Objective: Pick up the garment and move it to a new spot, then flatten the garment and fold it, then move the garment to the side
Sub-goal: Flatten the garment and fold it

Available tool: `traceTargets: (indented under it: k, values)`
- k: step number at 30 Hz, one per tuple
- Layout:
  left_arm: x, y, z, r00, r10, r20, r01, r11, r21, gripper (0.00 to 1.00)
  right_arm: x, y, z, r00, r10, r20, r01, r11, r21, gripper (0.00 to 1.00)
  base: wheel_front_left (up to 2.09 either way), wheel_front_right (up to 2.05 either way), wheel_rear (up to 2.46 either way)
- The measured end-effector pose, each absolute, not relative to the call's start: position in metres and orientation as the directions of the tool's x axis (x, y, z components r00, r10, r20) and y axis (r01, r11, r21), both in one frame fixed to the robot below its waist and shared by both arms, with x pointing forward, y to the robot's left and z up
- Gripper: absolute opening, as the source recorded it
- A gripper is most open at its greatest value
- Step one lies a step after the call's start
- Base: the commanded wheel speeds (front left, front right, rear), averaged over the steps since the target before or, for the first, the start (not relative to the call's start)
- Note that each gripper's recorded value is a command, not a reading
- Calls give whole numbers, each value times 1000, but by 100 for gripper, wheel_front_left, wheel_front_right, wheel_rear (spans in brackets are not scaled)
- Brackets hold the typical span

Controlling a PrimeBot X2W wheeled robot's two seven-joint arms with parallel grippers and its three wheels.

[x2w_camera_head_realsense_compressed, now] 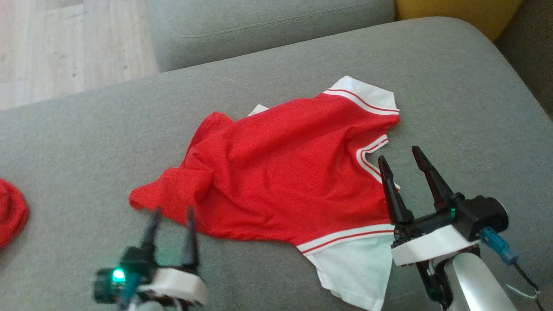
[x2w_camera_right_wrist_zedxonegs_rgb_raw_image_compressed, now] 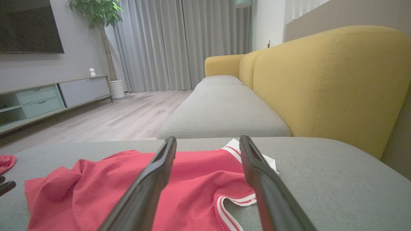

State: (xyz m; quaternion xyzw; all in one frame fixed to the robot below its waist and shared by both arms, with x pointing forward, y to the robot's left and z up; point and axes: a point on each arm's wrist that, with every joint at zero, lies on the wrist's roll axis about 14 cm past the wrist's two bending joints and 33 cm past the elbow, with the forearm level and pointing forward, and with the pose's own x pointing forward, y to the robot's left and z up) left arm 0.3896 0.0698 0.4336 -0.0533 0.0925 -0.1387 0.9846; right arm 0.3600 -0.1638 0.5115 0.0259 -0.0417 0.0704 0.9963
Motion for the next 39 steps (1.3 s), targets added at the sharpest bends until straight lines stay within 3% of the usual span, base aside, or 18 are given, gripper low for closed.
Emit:
traceTargets:
  k: [4, 8, 12, 20, 28, 33, 36, 37, 39]
  values:
    - [364, 22, 422, 867, -452, -209, 426, 891, -159, 100, 356, -172, 512, 990, 112, 86, -116, 992, 45, 100, 0, 0, 0]
    - [353, -2, 410, 814, -519, -261, 485, 854, -189, 100, 353, -179, 509, 993, 89, 76, -92, 995, 45, 100, 0, 0, 0]
    - [354, -2, 396, 799, -509, -320, 479, 860, -173, 100, 351, -184, 506, 995, 71, 67, -74, 996, 46, 100, 0, 0, 0]
    - [401, -3, 421, 833, -486, -266, 486, 871, -70, 100, 348, -192, 503, 998, 44, 54, -47, 998, 45, 100, 0, 0, 0]
    - [397, 3, 380, 752, -453, -479, 490, 870, -52, 100, 346, -194, 500, 998, 30, 47, -32, 998, 52, 100, 0, 0, 0]
    - [405, -8, 384, 748, -471, -468, 500, 863, -71, 100, 347, -196, 498, 999, 24, 40, -26, 998, 52, 100, 0, 0, 0]
    - [411, -17, 391, 746, -485, -457, 507, 858, -84, 82, 346, -197, 497, 999, 21, 37, -23, 998, 52, 100, 0, 0, 0]
    - [412, -19, 390, 740, -486, -465, 510, 856, -83, 64, 346, -197, 497, 999, 19, 36, -21, 998, 52, 100, 0, 0, 0]
    - [411, -21, 383, 726, -483, -490, 515, 854, -79, 36, 346, -197, 497, 999, 18, 34, -20, 998, 52, 100, 0, 0, 0]
